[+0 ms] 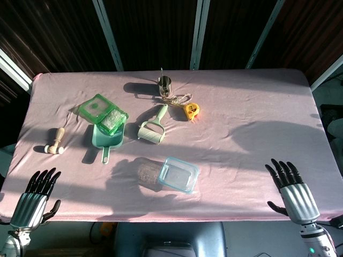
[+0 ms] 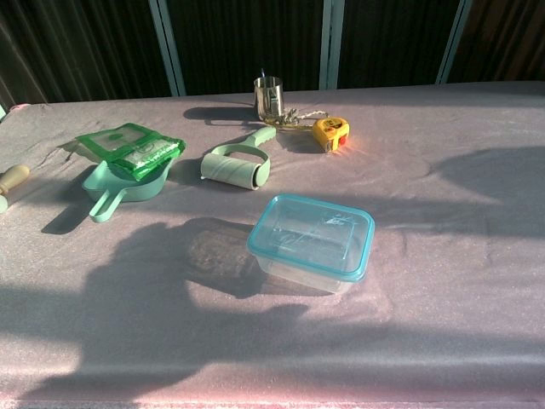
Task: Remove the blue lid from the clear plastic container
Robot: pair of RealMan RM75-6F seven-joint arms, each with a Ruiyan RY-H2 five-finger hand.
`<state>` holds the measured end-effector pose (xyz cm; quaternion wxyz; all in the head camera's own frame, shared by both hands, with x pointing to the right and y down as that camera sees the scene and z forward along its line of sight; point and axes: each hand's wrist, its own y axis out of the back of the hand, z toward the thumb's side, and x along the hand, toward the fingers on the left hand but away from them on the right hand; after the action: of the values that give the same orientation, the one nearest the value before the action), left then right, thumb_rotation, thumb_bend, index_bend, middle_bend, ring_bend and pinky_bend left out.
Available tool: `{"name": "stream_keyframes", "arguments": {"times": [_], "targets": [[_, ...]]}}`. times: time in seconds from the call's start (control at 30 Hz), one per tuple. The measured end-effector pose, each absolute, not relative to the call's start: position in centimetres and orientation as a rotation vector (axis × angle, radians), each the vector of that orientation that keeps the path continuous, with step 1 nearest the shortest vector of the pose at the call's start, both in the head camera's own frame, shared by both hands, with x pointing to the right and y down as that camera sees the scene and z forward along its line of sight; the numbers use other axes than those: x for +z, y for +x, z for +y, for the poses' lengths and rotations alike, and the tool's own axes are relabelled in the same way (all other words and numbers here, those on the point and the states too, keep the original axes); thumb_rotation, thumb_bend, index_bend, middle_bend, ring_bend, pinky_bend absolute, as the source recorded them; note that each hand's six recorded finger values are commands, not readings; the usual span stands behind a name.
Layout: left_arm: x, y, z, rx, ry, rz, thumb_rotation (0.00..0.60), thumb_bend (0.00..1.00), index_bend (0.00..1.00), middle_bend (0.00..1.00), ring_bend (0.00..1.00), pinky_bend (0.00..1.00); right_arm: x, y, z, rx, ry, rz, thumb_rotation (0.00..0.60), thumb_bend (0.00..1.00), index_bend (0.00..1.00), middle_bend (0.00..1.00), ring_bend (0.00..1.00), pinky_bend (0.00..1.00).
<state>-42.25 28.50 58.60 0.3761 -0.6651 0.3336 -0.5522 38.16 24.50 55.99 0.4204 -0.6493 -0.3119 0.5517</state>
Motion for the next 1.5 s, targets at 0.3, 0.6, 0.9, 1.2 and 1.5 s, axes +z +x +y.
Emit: {"name": "stream_keyframes", "arguments": {"times": [0.3, 0.6, 0.9, 1.2, 1.5], "targets": [[59.5, -40.4, 28.6, -1.343, -1.81, 0.801, 0.6, 0.35, 0.0, 0.0, 0.0, 0.0, 56.1, 38.0, 24.6, 1.382, -1.636, -0.771, 0.6, 0.05, 0.0, 0.0, 0.0, 0.0], [61.5, -32.2, 25.6, -0.984, -2.118, 0.603, 0.6, 0.32, 0.0, 0.0, 0.0, 0.0, 56.3, 37.9, 24.6, 1.388, -1.641, -0.762, 0.6, 0.05, 0.0, 0.0, 0.0, 0.0], [64.6, -25.0, 23.8, -0.856, -2.268, 0.408, 0.6, 0.31, 0.0, 0.0, 0.0, 0.0, 56.7, 38.1, 24.6, 1.407, -1.667, -0.747, 0.6, 0.05, 0.0, 0.0, 0.0, 0.0], [69.5, -16.4, 21.3, -0.801, -2.364, 0.309, 0.6, 0.31, 0.0, 0.0, 0.0, 0.0, 56.5, 38.6, 24.3, 1.419, -1.693, -0.757, 0.6, 0.05, 0.0, 0.0, 0.0, 0.0], [70.3, -14.0, 19.5, -0.787, -2.364, 0.351, 0.6, 0.31, 0.0, 0.0, 0.0, 0.0, 56.7, 38.8, 24.2, 1.434, -1.707, -0.752, 0.6, 0.05, 0.0, 0.0, 0.0, 0.0]]}}
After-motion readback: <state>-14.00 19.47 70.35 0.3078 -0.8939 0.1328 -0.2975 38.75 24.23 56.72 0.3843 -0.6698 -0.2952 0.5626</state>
